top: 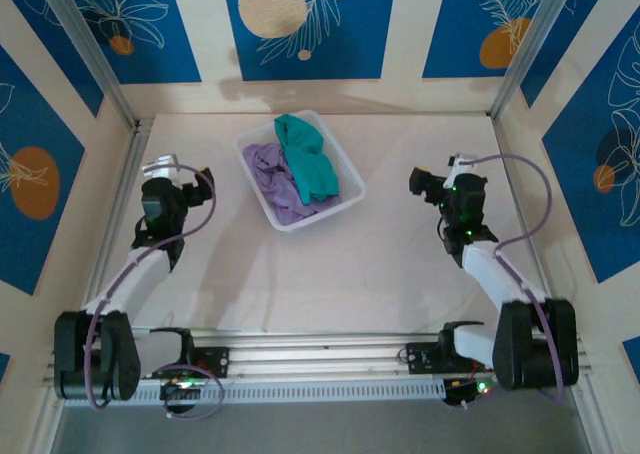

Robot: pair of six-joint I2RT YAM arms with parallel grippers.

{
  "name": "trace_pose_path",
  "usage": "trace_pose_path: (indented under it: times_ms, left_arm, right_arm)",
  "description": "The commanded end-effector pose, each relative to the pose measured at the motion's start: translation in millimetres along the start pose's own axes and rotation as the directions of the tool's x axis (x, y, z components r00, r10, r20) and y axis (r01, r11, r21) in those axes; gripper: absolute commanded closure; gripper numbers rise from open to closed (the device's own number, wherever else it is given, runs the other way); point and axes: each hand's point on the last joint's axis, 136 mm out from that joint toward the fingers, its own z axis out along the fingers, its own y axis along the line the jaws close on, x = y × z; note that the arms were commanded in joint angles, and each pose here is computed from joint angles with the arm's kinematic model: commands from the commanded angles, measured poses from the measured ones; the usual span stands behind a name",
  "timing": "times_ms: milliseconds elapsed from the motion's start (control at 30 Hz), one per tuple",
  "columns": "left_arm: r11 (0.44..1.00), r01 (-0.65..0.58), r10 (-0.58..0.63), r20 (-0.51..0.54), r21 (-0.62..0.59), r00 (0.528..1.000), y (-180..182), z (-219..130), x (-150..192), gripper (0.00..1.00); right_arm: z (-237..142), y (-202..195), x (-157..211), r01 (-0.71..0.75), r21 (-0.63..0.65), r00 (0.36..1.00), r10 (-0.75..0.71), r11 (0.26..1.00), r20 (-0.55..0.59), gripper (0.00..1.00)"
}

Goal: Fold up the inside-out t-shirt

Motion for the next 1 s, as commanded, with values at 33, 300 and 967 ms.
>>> trace_pose_path:
  times_ms: [33,300,967]
  left_arm:
    - [0.969,0.203,-0.174,-0.201,0.137,0.964,-27.3,-6.8,29.6,0.0]
    - [0.788,0.393,-0.185,-0.427,0.474,0.885,-132.5,-5.2,50.4,0.0]
    - [0.844,0.372,-0.154,-0.49,0.386,0.858,-131.7,-8.3,79.4,0.0]
  right_arm:
    - [-13.5,81.2,26.9,-0.014,-0.234,0.982,-0.031,0.972,-0.188,0.03]
    - [33.1,223.0,79.7,0.196,-0.413,0.843,-0.368,0.889,-0.391,0.09]
    - [90.5,291.0,28.5,0.056,-0.474,0.863,-0.281,0.879,-0.419,1.0]
